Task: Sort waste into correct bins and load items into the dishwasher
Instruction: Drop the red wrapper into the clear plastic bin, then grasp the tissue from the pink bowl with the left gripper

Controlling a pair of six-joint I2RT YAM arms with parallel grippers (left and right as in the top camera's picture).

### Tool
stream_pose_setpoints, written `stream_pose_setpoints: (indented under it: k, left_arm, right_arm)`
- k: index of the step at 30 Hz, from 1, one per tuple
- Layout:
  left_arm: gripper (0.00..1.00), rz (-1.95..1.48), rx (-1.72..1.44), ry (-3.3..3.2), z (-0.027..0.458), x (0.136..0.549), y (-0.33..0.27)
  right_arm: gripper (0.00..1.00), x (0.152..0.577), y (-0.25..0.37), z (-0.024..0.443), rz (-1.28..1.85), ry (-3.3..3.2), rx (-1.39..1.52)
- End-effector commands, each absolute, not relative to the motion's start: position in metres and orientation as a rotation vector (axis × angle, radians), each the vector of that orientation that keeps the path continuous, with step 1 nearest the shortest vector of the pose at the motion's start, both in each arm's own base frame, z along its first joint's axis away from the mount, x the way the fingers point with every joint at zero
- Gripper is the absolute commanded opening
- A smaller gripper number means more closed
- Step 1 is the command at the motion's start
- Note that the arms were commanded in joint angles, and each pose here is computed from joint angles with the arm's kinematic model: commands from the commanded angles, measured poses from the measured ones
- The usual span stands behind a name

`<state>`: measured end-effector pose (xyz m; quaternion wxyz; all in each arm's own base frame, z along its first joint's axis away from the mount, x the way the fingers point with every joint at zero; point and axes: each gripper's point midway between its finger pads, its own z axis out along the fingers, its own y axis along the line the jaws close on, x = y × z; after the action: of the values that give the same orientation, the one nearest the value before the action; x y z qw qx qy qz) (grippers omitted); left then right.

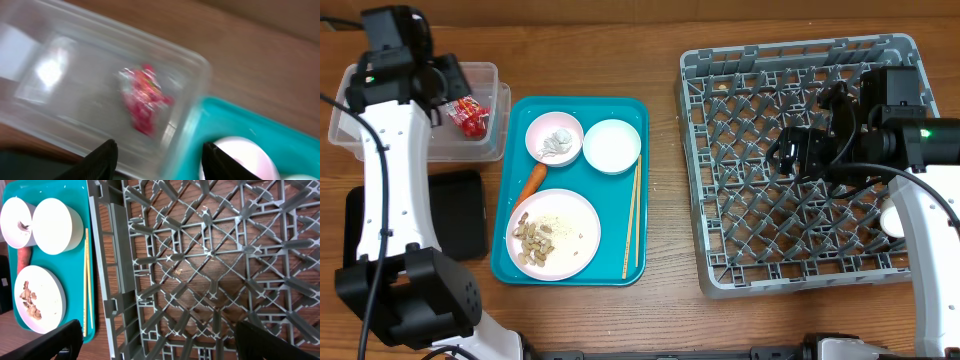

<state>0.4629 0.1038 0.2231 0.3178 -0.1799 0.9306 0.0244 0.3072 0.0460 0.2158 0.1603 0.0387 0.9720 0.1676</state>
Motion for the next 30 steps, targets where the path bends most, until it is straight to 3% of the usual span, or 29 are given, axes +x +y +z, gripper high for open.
stream_pose_setpoints:
  k: [1,8,22,23,24,26,30]
  left_arm:
    - [0.55,-0.191,-0.293,2.539,0.212,0.465,0.023]
    - [0.54,-0.118,-0.102,2.744,0.141,0.451,-0.039]
    - [0.48,-0.089,-0.12,3.02,0.032,0.438,-0.041]
    - [0.43,-0.086,-0.12,3.027,0.028,0.437,-0.041]
    - [0.26,-0.082,-0.12,3.031,0.026,0.437,-0.04]
    - [0.06,-0.082,-0.12,3.029,0.027,0.437,-0.04]
    - [0.04,-0.087,-0.117,2.98,0.048,0.448,-0.039]
  right_arm:
    - [1.0,0.309,0.046,0.22,0.467,2.764,0.097]
    - [1.0,0.308,0.043,0.218,0.447,2.774,0.101]
    - [1.0,0.307,0.043,0.218,0.447,2.778,0.098]
    - [1.0,0.307,0.043,0.218,0.447,2.777,0.098]
    - [1.0,0.307,0.043,0.218,0.447,2.777,0.098]
    - [1.0,0.307,0.043,0.218,0.447,2.778,0.098]
    - [1.0,0.306,0.041,0.217,0.432,2.783,0.102]
